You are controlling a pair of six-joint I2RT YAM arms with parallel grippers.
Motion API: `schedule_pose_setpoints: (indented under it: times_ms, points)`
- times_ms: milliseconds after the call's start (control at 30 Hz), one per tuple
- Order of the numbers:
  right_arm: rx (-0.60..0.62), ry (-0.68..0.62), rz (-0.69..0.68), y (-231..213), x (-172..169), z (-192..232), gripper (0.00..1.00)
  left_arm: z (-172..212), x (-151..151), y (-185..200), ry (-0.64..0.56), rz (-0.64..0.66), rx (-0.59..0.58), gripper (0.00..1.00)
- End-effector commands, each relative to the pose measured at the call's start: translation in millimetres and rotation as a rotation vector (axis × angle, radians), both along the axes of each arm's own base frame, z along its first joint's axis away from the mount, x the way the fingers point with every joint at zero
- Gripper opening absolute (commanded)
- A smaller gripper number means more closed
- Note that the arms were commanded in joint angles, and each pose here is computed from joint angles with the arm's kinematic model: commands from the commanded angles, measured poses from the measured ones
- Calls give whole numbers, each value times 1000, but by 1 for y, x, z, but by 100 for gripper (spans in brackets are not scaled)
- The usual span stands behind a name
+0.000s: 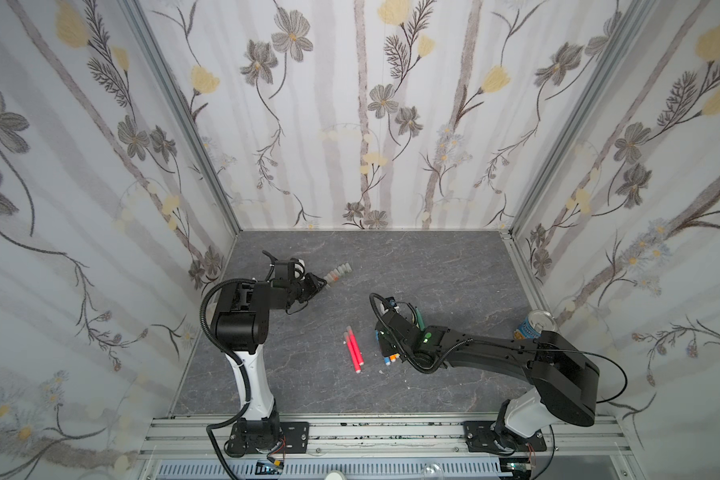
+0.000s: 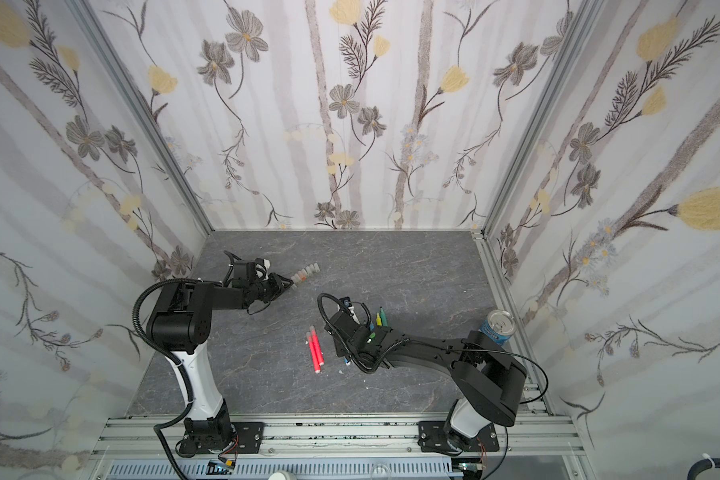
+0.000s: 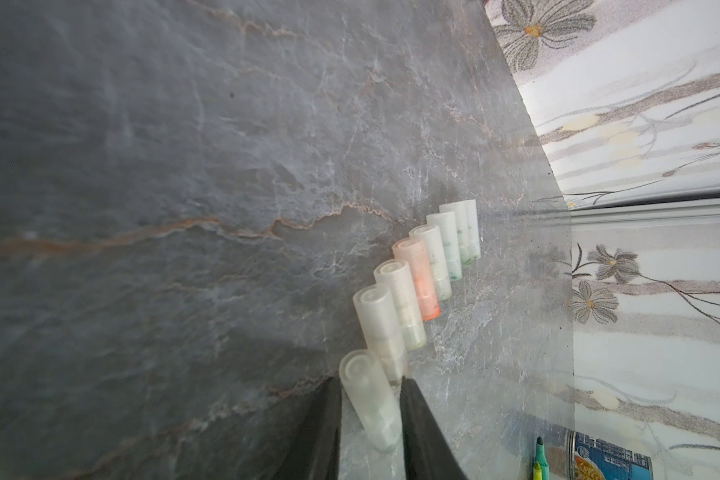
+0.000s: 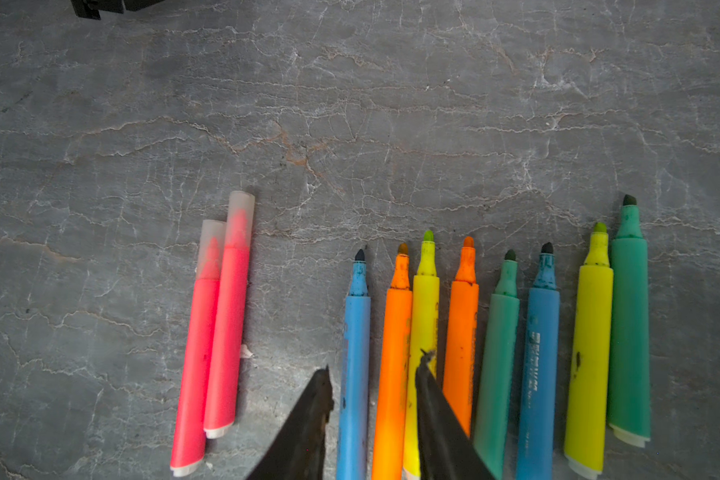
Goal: Open the pen caps
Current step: 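Set the clear cap at the end of the cap row with the left gripper, then move the right gripper over a capped pink highlighter and close on it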
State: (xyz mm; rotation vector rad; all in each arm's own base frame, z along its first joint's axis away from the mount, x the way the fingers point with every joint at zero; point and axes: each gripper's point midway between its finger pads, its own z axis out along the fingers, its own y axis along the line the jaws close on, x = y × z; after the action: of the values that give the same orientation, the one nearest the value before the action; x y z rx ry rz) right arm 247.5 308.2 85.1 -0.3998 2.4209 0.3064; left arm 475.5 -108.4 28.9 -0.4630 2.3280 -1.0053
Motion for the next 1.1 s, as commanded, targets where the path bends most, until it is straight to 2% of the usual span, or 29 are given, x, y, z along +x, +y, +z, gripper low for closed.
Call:
schedule_pose_setpoints:
  times_ms: [0, 267, 367, 700, 867, 1067]
  points:
    - [24, -2, -5, 3, 0, 1, 35, 2, -1, 4, 2, 15, 14, 28]
    - [64, 21, 22, 15, -6, -4, 35, 23, -13, 4, -42, 27, -12, 29]
    - [39, 39, 35, 22, -8, -16, 35, 30, -22, 4, -52, 30, -18, 29]
    - [20, 65, 85, 50, -12, -17, 36, 67, -57, 1, -117, 11, -39, 30]
    - [-25, 95, 105, 64, -10, -25, 36, 78, -67, 0, -139, 2, -32, 31]
    - [-19, 93, 114, 76, -7, -26, 36, 92, -71, -8, -173, -24, -43, 32]
